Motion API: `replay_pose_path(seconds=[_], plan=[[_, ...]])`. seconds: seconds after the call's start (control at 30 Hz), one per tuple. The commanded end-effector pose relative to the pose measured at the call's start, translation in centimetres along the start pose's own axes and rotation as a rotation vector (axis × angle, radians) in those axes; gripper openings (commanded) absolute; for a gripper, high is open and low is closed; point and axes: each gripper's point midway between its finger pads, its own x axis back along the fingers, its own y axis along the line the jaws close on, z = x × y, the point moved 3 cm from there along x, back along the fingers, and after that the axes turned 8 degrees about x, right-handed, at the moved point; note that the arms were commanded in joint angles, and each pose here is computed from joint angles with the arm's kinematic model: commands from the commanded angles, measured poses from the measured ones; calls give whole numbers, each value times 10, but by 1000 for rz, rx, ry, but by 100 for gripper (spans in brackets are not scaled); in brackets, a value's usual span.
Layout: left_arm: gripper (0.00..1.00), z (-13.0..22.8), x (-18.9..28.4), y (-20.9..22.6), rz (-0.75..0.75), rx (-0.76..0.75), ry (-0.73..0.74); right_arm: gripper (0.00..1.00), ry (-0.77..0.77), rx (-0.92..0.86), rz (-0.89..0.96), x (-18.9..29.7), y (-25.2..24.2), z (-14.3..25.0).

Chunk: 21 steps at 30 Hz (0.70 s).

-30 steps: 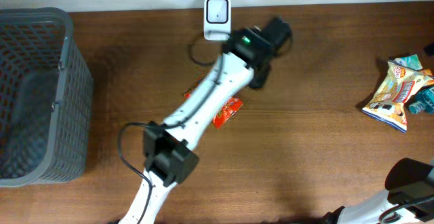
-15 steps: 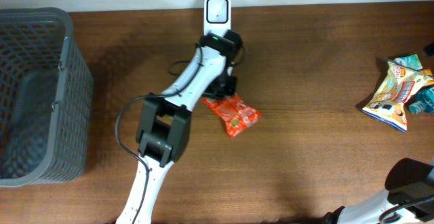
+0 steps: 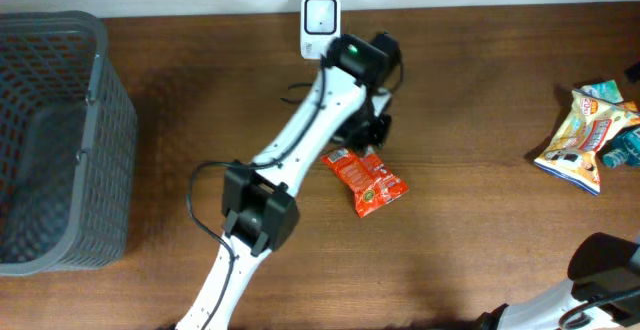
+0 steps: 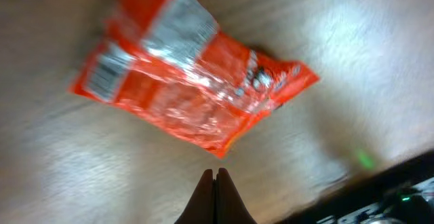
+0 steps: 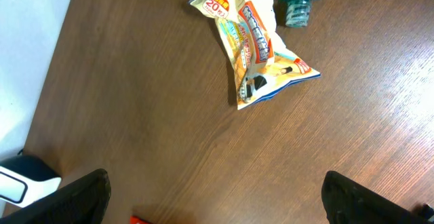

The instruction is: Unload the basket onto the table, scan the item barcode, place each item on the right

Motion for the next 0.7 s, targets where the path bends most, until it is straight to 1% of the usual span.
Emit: replay_pose_path(seconds=[0.0,0.1,0.17,0.2,0.27,0.33,0.37,0.47,0.63,0.67], plan=[[0,21,-35,-6,-75,-50,110,98,-4,-8,-3,1,0,0],[0,23,-71,-1,-88,-33,148,98,-4,-8,-3,1,0,0],[0,15,-93,-7,-23,-40,127,98,-4,-8,-3,1,0,0],[0,7,-104,-7,-8,-30,94,98,-4,-8,-3,1,0,0],[0,-22,-128,1,34,91,-18,99,-4,-8,-3,1,0,0],[0,-37,-128,17,-15,140,-87,98,-3,-8,-3,1,0,0],[0,-47,-124,29,-51,155,-128,98,-4,-8,-3,1,0,0],[0,-73,-89,53,-32,216,-200,98,-3,-8,-3,1,0,0],[0,-111,2,78,26,304,-389,98,-4,-8,-3,1,0,0],[0,-114,10,80,37,318,-411,98,-4,-8,-3,1,0,0]])
